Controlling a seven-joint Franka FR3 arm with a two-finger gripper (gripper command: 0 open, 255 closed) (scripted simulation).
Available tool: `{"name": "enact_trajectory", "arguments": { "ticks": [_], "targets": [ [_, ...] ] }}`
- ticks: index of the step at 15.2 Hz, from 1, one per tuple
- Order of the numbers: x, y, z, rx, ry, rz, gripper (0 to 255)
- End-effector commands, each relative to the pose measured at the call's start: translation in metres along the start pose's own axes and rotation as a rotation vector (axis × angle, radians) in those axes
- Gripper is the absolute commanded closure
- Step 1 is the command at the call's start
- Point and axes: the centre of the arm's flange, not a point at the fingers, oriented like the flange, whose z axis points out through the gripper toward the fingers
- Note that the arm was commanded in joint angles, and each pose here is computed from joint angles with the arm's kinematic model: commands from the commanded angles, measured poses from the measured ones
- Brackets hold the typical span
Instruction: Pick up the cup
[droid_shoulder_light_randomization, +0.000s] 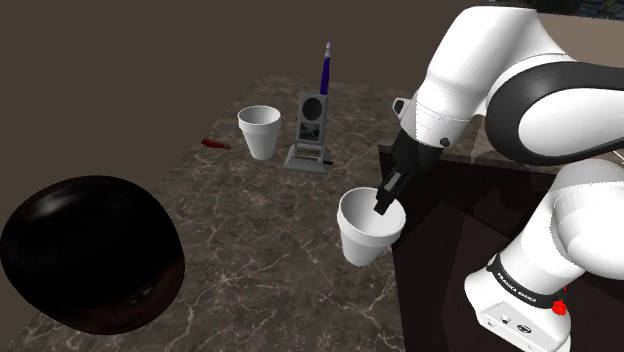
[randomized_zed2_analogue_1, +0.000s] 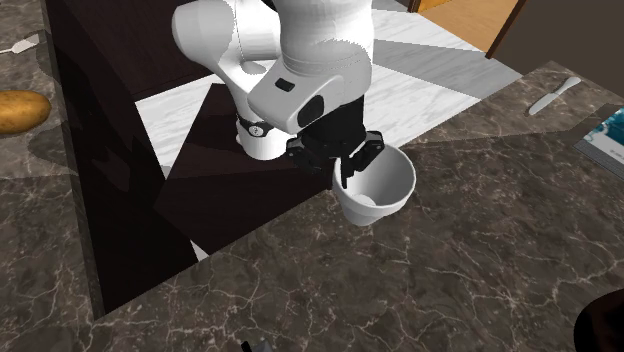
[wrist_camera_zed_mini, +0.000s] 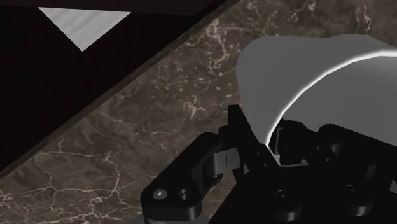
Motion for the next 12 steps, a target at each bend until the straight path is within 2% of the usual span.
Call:
{"name": "enact_trajectory", "arguments": {
  "ticks": [1,12],
  "targets": [
    [0.000,0.000,0.001,-0.001,-0.002,0.000,255],
    [0.006,-0.006,-0.052,-0.001,-0.002,0.000,255]
  ]
}}
